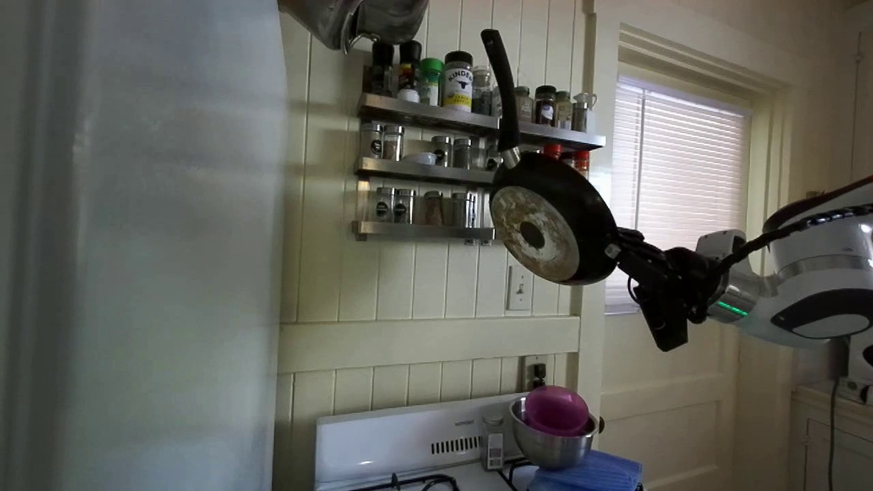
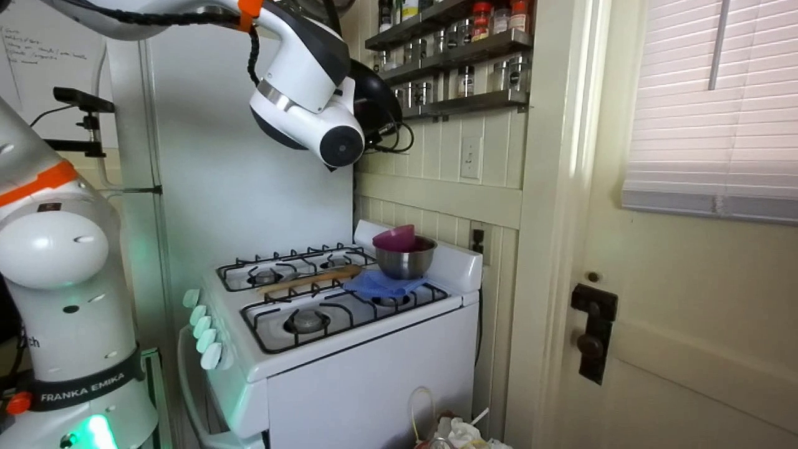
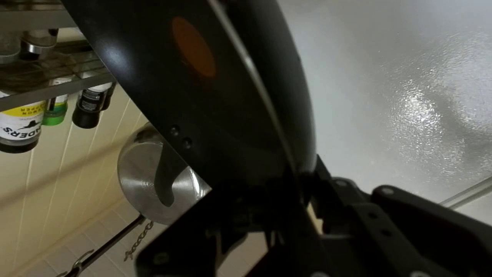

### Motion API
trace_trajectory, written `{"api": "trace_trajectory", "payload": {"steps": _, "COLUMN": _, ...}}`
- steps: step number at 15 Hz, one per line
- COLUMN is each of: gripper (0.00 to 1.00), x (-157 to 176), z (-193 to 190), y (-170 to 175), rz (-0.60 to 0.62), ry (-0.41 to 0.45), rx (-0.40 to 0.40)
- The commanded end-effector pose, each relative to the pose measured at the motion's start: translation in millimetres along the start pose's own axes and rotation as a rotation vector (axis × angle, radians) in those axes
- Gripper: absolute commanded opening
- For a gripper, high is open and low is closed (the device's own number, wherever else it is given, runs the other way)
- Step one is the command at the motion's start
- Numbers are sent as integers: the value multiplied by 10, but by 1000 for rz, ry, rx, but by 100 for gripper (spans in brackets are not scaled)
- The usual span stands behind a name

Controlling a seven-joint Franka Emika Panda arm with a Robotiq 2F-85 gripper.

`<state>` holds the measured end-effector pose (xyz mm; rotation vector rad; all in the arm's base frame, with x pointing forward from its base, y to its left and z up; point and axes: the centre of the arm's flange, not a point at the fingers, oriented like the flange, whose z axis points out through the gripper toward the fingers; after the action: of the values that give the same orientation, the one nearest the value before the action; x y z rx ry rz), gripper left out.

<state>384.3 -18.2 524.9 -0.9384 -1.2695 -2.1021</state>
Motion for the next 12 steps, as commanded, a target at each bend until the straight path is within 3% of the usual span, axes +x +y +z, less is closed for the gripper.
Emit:
{"api": "trace_trajectory", "payload": {"steps": 1, "gripper": 2, "x": 155, "z": 96, "y": 93, "rz": -35, "ry": 64, "rx": -48}}
{"api": "trace_trajectory", "payload": {"steps": 4, "gripper": 2, "x": 208, "z": 108, "y": 99, "rz": -4, "ry": 71, "rx": -60}}
{"api": "trace_trajectory", "payload": {"steps": 12, "gripper": 2, "x": 587, "z": 135, "y": 147, "rz": 116, "ry": 129, "rx": -5}}
